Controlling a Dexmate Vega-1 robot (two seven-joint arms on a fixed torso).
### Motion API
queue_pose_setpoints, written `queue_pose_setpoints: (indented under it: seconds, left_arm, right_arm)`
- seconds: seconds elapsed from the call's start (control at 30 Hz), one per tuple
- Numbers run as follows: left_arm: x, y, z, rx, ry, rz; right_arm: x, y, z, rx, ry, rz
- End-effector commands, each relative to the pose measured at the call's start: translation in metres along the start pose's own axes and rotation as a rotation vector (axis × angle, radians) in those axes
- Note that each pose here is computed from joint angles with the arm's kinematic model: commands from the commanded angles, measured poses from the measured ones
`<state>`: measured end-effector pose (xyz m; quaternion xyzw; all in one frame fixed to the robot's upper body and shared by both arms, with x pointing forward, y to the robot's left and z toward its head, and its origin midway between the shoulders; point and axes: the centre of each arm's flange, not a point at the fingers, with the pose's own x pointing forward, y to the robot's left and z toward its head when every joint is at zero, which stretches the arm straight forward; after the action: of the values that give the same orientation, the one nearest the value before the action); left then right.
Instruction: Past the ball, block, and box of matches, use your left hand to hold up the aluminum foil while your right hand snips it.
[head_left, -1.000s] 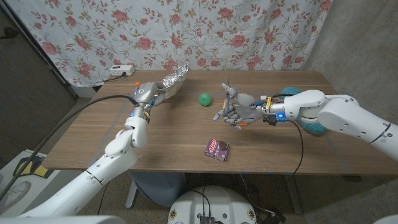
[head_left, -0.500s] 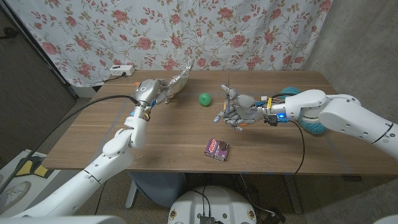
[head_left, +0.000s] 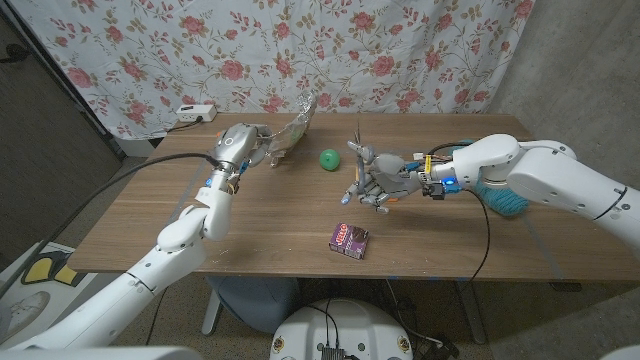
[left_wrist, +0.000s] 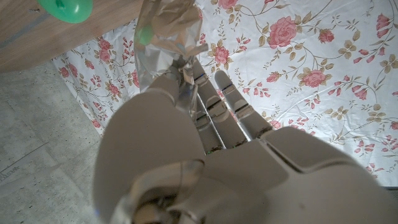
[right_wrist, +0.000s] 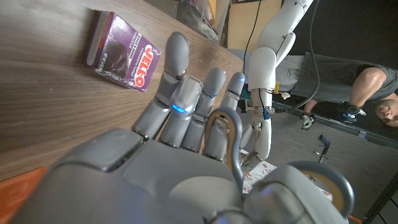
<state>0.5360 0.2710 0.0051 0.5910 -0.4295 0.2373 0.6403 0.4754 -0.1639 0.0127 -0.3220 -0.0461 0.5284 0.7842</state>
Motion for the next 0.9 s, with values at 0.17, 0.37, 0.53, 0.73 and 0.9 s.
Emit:
queue_pose_setpoints:
  seconds: [0.17, 0.37, 0.53, 0.73, 0.9]
  left_arm:
    - [-0.0083, -0.0024, 0.0009, 0.037, -0.074, 0.005]
    - [-0.0092, -0.0052, 0.0014, 0.032, -0.092, 0.002]
    - [-0.0088, -0.0082, 0.0030, 0.030, -0.118, 0.010]
    - [-0.0068, -0.0081, 0.0036, 0.038, -0.137, 0.033]
    - [-0.0031, -0.0070, 0.0045, 0.053, -0.163, 0.032]
  right_arm:
    - [0.0094, 0.0008, 0.0098, -0.053, 0.100, 0.089]
    - [0.0105, 0.0003, 0.0103, -0.063, 0.116, 0.102]
    - [0.0131, -0.0004, 0.0092, -0.062, 0.121, 0.122]
    - [0.0147, -0.0009, 0.0063, -0.053, 0.113, 0.126]
    - [0.0153, -0.0008, 0.0045, -0.044, 0.104, 0.124]
